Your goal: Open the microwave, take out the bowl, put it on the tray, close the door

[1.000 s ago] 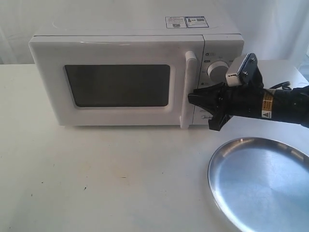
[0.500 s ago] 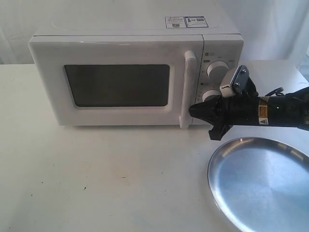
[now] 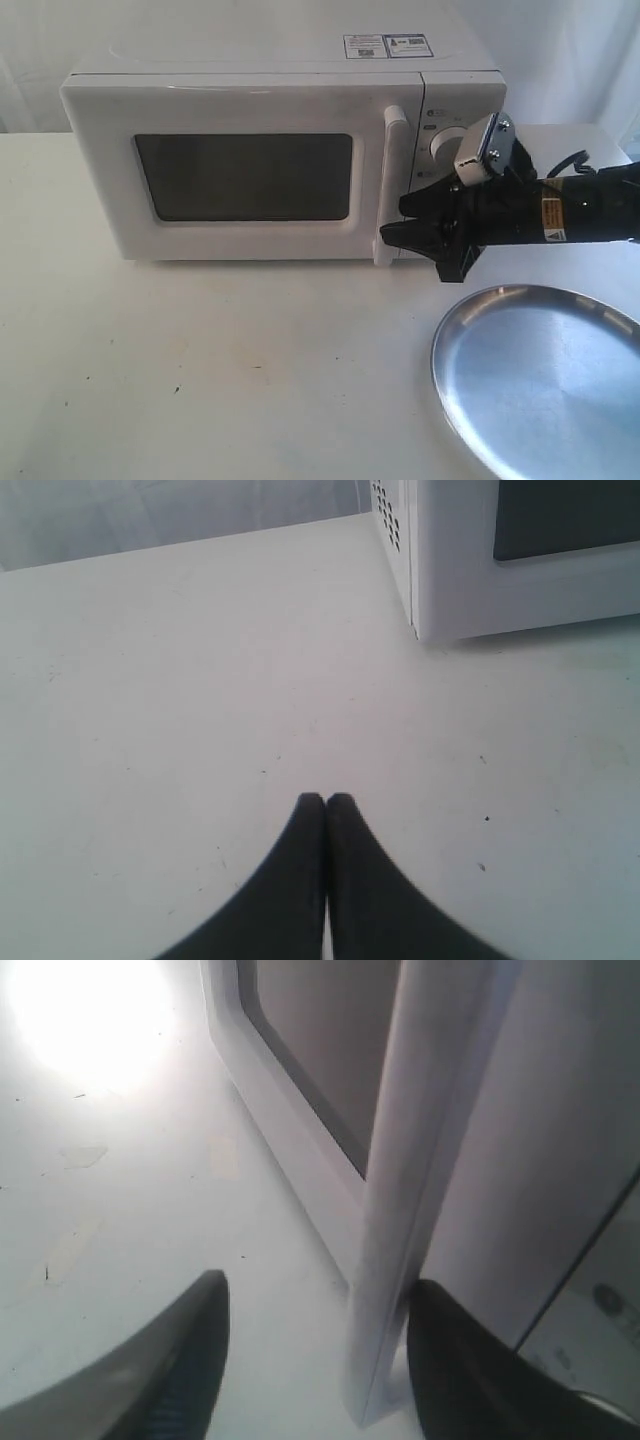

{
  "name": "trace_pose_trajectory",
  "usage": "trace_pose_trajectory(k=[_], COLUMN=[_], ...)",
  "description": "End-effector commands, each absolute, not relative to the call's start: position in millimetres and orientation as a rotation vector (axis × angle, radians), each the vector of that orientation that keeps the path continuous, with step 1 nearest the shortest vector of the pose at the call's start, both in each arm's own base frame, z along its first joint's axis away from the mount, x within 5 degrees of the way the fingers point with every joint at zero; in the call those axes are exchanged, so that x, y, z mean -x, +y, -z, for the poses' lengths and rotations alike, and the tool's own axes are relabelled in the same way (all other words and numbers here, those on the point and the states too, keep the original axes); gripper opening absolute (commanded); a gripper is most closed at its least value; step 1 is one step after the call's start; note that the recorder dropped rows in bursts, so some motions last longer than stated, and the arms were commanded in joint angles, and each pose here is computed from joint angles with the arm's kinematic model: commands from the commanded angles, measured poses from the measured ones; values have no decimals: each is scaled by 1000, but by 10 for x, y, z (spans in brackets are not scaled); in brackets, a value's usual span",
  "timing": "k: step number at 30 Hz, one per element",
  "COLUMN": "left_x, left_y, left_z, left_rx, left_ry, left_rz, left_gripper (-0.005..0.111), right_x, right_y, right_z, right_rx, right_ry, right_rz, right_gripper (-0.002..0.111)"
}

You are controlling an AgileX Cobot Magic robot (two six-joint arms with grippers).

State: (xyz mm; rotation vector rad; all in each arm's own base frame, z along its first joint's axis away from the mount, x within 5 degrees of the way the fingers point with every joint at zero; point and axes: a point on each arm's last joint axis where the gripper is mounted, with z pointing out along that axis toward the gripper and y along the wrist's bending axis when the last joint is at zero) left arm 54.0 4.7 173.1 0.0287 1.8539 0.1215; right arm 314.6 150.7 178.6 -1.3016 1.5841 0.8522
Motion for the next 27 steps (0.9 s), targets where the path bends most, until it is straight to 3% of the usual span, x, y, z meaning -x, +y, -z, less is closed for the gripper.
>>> trace_pose_trajectory(k=[1, 8, 11, 19, 22, 27], left_x=[-539, -539, -539, -539, -539, -539], left_y=[45, 45, 45, 45, 45, 45], left_z=[-1736, -1736, -1736, -1736, -1736, -1736], left_rx=[-21, -21, -21, -21, -21, -21], left_ry=[1850, 1850, 1850, 1850, 1850, 1850], left_rz=[-113, -113, -113, -113, -113, -113], left_gripper=[0, 0, 0, 0, 0, 0], right_x=[-2981, -3068, -3129, -3226, -3264, -3239], right_y=[1720, 1725, 1716, 1726, 1740, 1813], right_z=[-1924, -2041, -1996, -1848, -1802, -1791], right_rx=[1380, 1252, 1227, 1136, 1097, 1109], right_ry=[1357, 1302, 1330, 1341, 1347, 1296], right_rz=[-995, -938, -878, -887, -888, -877], right_gripper=[49, 45, 38, 36, 27, 4])
